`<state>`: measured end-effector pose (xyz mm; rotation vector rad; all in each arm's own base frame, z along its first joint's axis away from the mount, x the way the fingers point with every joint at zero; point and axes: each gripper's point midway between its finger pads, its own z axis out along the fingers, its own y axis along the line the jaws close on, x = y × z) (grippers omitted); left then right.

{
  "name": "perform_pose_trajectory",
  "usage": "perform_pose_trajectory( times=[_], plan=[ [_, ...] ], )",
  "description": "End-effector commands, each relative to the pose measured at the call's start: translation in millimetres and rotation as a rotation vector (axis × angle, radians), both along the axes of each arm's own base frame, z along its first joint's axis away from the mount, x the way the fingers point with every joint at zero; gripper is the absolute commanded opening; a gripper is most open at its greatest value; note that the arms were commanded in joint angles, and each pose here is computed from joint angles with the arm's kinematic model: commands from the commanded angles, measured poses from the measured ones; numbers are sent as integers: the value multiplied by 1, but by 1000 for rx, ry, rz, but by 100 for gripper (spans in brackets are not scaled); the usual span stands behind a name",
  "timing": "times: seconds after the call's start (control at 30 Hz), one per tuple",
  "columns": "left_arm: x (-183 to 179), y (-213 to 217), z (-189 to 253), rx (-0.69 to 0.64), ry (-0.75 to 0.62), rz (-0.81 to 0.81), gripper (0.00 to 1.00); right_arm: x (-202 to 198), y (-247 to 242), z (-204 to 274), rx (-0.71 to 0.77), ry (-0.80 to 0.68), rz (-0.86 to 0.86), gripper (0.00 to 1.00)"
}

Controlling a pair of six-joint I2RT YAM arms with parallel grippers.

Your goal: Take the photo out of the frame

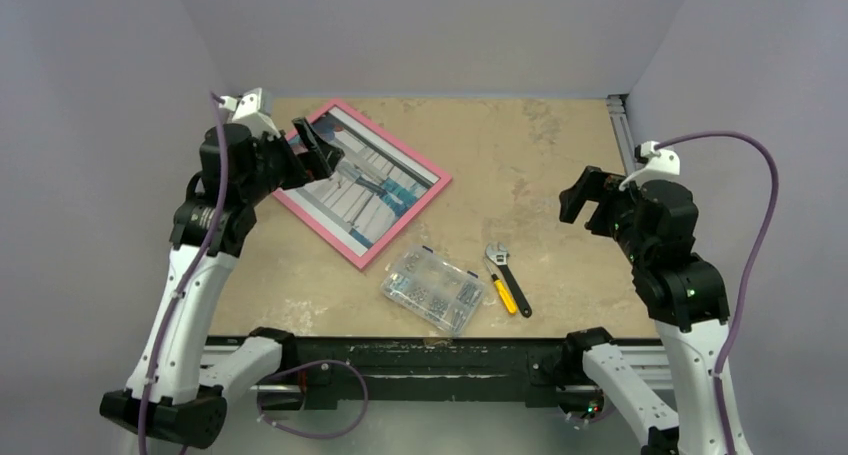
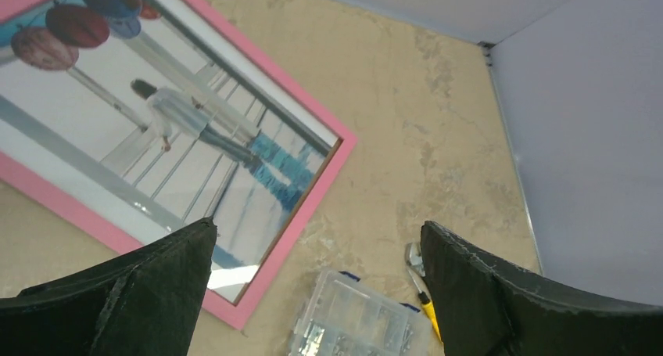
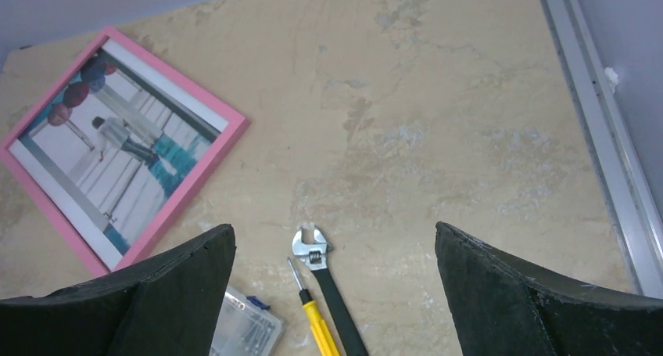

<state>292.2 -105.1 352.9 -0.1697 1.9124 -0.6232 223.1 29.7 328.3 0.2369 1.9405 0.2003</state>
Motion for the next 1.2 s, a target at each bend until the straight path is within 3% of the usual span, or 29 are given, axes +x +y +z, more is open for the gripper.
perform_pose_trajectory(
  times=[0.0, 0.13, 0.3, 0.67, 0.93, 1.17],
  plan=[
    [13, 7, -50, 3, 196, 82, 100, 7, 3, -12, 8, 33, -1, 99],
    [20, 16, -86, -19, 301, 169, 100, 9, 7, -22, 9, 61, 20, 99],
    [29, 42, -128, -145, 401, 325, 100, 14, 22, -40, 38, 117, 86, 99],
    [55, 78, -216, -413, 628, 415, 96, 32, 70, -76, 186, 175, 273, 98],
    [11, 98, -274, -366, 795, 630, 100, 58, 122, -85, 173, 210, 376, 96],
    [4, 95, -297, -361, 867, 638, 100, 63, 211, -89, 77, 240, 525, 95]
  ],
)
